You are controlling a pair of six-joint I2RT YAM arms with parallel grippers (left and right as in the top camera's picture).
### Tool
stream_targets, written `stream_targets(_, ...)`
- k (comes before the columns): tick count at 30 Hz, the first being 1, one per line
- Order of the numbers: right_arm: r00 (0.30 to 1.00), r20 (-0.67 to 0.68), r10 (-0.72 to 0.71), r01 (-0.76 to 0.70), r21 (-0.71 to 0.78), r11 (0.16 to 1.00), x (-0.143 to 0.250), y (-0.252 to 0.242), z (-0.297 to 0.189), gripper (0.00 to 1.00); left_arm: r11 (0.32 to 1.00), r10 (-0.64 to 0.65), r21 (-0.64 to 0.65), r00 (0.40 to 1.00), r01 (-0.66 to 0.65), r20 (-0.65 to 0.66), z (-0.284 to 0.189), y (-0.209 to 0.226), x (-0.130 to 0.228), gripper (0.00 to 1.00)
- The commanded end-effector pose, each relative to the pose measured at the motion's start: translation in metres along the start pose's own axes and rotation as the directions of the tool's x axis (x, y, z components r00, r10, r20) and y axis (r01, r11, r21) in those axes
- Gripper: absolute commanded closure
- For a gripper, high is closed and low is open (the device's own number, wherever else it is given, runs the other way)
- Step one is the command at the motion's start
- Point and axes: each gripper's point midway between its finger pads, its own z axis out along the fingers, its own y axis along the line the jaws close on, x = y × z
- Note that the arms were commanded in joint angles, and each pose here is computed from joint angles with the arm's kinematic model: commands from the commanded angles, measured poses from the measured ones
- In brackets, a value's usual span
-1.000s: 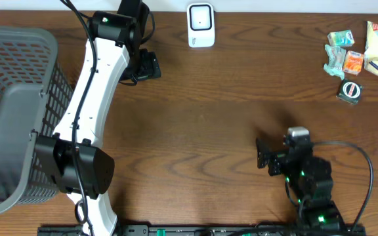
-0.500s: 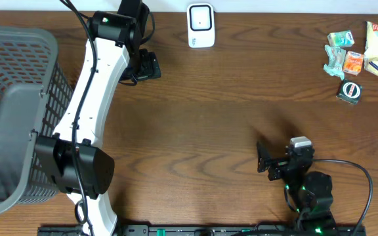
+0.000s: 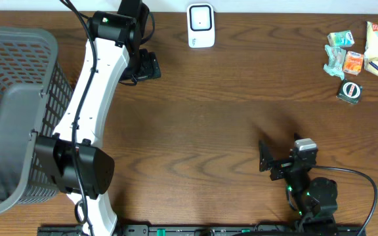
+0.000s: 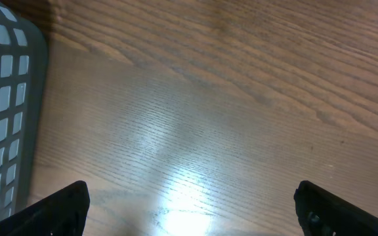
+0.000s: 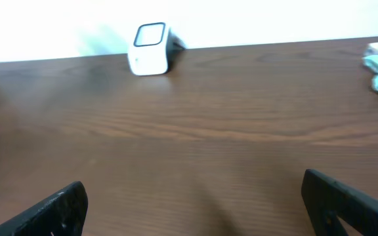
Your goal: Scan the item barcode
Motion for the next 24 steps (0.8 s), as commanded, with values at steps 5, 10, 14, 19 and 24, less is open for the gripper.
stream_targets(5, 0.999, 0.018, 0.043, -0.043, 0.047, 0.998, -0.003, -0.014, -0.002, 0.01, 1.0, 0.002, -0.016, 1.0, -0.002, -0.005, 0.003, 0.003, 0.0, 0.02)
stream_targets(10, 0.999, 0.02, 0.042, -0.043, 0.05, 0.998, -0.003, -0.014, -0.002, 0.01, 1.0, 0.002, -0.016, 1.0, -0.002, -0.005, 0.003, 0.003, 0.0, 0.02)
stream_targets(14, 0.999, 0.039, 0.038, -0.041, 0.085, 0.996, -0.007, -0.02, -0.003, 0.01, 1.0, 0.002, -0.016, 1.0, -0.002, -0.005, 0.003, 0.003, 0.0, 0.02)
stream_targets(19, 0.99, 0.137, 0.01, -0.024, 0.095, 0.995, -0.029, -0.021, -0.011, 0.01, 1.0, 0.002, -0.016, 1.0, -0.002, -0.005, 0.003, 0.003, 0.0, 0.02)
stream_targets(24, 0.99, 0.14, 0.01, -0.025, 0.107, 0.994, -0.029, -0.023, -0.012, 0.01, 1.0, 0.002, -0.016, 1.0, -0.002, -0.005, 0.003, 0.003, 0.0, 0.02)
